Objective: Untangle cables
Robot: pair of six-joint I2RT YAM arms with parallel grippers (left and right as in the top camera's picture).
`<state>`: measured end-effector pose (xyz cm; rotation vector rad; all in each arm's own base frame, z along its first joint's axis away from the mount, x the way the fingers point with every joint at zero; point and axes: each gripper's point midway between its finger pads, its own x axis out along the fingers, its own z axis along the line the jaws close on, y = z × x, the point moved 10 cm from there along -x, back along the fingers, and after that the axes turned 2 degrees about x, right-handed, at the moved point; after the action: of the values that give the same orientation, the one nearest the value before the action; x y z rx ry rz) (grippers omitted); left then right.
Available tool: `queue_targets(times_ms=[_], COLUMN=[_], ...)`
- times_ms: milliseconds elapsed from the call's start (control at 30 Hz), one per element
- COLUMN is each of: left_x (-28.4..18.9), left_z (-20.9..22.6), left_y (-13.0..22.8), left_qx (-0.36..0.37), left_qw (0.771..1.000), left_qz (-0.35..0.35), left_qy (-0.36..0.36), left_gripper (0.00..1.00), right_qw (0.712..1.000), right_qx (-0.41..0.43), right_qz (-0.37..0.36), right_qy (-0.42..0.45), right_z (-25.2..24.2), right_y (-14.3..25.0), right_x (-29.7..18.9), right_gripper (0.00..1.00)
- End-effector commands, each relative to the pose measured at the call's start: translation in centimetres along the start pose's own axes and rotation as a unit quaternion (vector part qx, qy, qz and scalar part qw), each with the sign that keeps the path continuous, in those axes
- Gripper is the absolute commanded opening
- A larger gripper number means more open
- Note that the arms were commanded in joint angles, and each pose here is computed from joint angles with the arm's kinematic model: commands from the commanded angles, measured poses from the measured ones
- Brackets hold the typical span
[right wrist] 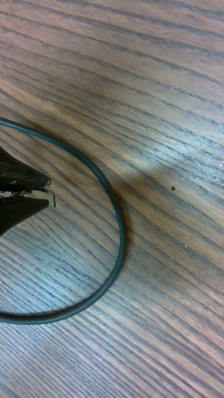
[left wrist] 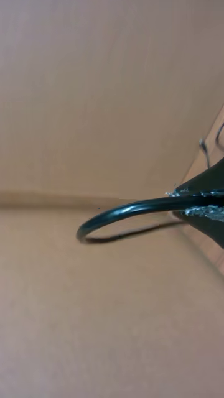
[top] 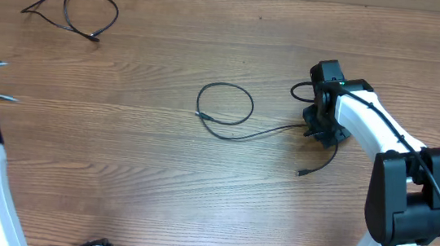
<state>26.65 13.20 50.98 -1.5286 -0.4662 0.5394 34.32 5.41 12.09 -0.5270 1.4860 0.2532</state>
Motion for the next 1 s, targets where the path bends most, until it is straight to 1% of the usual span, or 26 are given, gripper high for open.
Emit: queue_targets(times_ms=[0, 100, 233, 300, 400, 500, 567, 633, 667, 733, 800, 833, 900, 967], left_x=[1.8, 4.1, 6.8, 7.9, 9.2, 9.9, 10.3, 10.6, 10.7, 10.7, 10.7, 10.9, 11.8, 12.8], left_z=[1.3, 1.7, 0.7, 0.1, -0.2, -0.3, 0.2, 1.4, 2.1, 3.7, 5.4, 5.9, 6.8, 7.0], left_y=[-0.4, 1.3, 3.8, 5.0, 6.6, 8.2, 9.4, 11.0, 11.8, 13.8, 16.0, 16.9, 18.7, 20.5], left_qx=[0.005, -0.006, -0.034, -0.055, -0.106, -0.125, -0.128, -0.153, -0.173, -0.211, -0.251, -0.261, -0.267, -0.265], left_qw=[1.000, 1.000, 0.996, 0.991, 0.982, 0.972, 0.968, 0.960, 0.952, 0.929, 0.895, 0.883, 0.867, 0.857], left_qz=[-0.010, 0.023, 0.071, 0.091, 0.129, 0.168, 0.198, 0.233, 0.250, 0.288, 0.321, 0.330, 0.351, 0.372], left_qy=[0.005, -0.002, 0.048, 0.078, 0.094, 0.108, 0.085, 0.019, -0.018, -0.100, -0.182, -0.208, -0.233, -0.238], left_gripper=[0.04, 0.04, 0.04, 0.04, 0.04, 0.04, 0.04, 0.04, 0.04, 0.04, 0.04, 0.04, 0.04, 0.04], right_qw=[1.000, 1.000, 1.000, 1.000, 1.000, 1.000, 1.000, 1.000, 1.000, 1.000, 1.000, 1.000, 1.000, 1.000], right_qx=[-0.006, -0.006, -0.006, -0.007, -0.007, -0.008, -0.008, -0.009, -0.009, -0.009, -0.009, -0.009, -0.009, -0.009], right_qz=[-0.009, -0.009, -0.009, -0.008, -0.008, -0.006, -0.005, -0.004, -0.004, -0.005, -0.005, -0.005, -0.004, -0.003], right_qy=[0.002, 0.002, 0.002, 0.003, 0.005, 0.009, 0.013, 0.015, 0.015, 0.015, 0.014, 0.014, 0.014, 0.017], right_z=[0.1, 0.1, 0.1, 0.1, 0.1, 0.1, 0.1, 0.1, 0.1, 0.1, 0.2, 0.2, 0.1, 0.1], right_y=[0.1, 0.1, 0.1, 0.1, 0.1, 0.1, 0.2, 0.2, 0.2, 0.2, 0.2, 0.2, 0.2, 0.2], right_x=[0.1, 0.1, 0.1, 0.1, 0.3, 0.6, 0.8, 1.0, 1.0, 1.0, 1.0, 1.0, 1.0, 1.0], right_gripper=[0.04, 0.04, 0.04, 0.04, 0.04, 0.04, 0.04, 0.04, 0.04, 0.04, 0.04, 0.04, 0.04, 0.04])
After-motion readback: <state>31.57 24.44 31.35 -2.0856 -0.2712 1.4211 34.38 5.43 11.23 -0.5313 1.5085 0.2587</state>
